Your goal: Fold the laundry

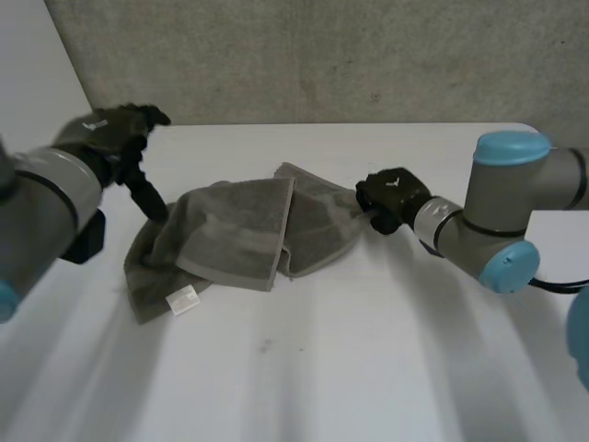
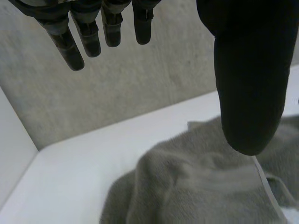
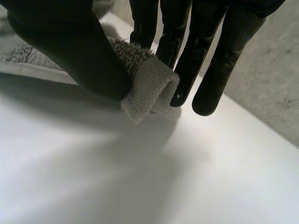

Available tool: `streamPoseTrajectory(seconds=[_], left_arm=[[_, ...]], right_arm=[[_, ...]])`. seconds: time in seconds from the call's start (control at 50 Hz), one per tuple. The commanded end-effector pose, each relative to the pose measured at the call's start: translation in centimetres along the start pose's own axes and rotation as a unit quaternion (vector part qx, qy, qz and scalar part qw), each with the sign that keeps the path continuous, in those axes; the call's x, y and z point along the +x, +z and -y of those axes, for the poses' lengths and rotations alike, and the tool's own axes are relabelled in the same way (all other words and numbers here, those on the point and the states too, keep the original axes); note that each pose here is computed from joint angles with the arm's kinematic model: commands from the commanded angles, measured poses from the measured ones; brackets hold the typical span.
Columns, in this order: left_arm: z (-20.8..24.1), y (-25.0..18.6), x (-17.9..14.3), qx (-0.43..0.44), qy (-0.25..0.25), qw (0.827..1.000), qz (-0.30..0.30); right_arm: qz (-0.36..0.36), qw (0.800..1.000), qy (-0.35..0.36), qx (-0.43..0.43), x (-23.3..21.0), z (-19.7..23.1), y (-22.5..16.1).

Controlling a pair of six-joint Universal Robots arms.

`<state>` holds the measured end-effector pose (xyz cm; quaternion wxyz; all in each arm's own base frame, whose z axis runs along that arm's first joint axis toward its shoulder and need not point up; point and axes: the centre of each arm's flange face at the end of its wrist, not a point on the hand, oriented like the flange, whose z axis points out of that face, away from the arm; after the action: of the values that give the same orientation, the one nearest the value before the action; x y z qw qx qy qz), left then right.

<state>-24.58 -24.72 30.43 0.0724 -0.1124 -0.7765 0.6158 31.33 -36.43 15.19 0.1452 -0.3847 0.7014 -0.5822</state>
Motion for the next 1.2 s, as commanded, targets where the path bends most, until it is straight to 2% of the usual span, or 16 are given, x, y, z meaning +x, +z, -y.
streamPoseTrajectory(seconds=[0.02, 0.22, 0.26, 0.32, 0.36, 0.42, 0.46, 0.58, 0.74, 1.02, 1.12, 1.16, 1.18, 1.2], left_arm=[[-4.5, 2.1, 2.7, -0.031, 0.015, 0.999, -0.031], [-8.8, 3.4, 4.9, -0.050, 0.016, 0.997, -0.053], [-9.4, 3.2, 5.7, -0.053, 0.014, 0.997, -0.062], [-10.5, 3.0, 7.0, -0.057, -0.011, 0.995, -0.077], [-11.1, 3.3, 7.7, -0.052, -0.053, 0.994, -0.082], [-11.3, 3.7, 7.9, -0.046, -0.074, 0.993, -0.083], [-11.8, 4.4, 8.4, -0.040, -0.108, 0.989, -0.088], [-13.0, 4.8, 9.7, -0.047, -0.130, 0.985, -0.100], [-16.2, 6.2, 10.9, -0.078, -0.162, 0.979, -0.093], [-16.8, 7.4, 10.0, -0.065, -0.153, 0.985, -0.035], [-13.5, 6.6, 8.0, -0.036, -0.164, 0.986, -0.017], [-9.8, 6.0, 5.3, 0.003, -0.164, 0.986, 0.002], [-9.8, 6.0, 5.3, 0.003, -0.164, 0.986, 0.003], [-7.9, 5.6, 4.1, 0.023, -0.149, 0.989, 0.006]], right_arm=[[-0.009, 1.000, -0.004, 0.016, 0.1, 4.0, -4.4], [-0.022, 0.998, -0.021, 0.059, -0.6, 9.8, -11.5], [-0.032, 0.995, -0.030, 0.087, -0.7, 12.3, -14.1], [-0.036, 0.994, -0.034, 0.096, -0.8, 13.4, -15.3], [-0.039, 0.993, -0.037, 0.104, -1.1, 14.7, -17.3], [-0.038, 0.992, -0.040, 0.112, -1.6, 15.7, -19.0], [-0.040, 0.991, -0.043, 0.119, -1.8, 16.3, -19.8], [-0.037, 0.988, -0.052, 0.139, -2.7, 17.4, -22.2], [-0.045, 0.986, -0.057, 0.151, -2.8, 18.0, -23.4], [-0.067, 0.982, -0.070, 0.164, -2.3, 18.4, -24.6], [-0.129, 0.979, -0.090, 0.127, 1.7, 17.0, -23.8], [-0.144, 0.979, -0.097, 0.110, 2.8, 16.3, -23.6], [-0.144, 0.979, -0.097, 0.110, 2.8, 16.3, -23.6], [-0.155, 0.979, -0.100, 0.087, 3.8, 15.3, -23.1]])
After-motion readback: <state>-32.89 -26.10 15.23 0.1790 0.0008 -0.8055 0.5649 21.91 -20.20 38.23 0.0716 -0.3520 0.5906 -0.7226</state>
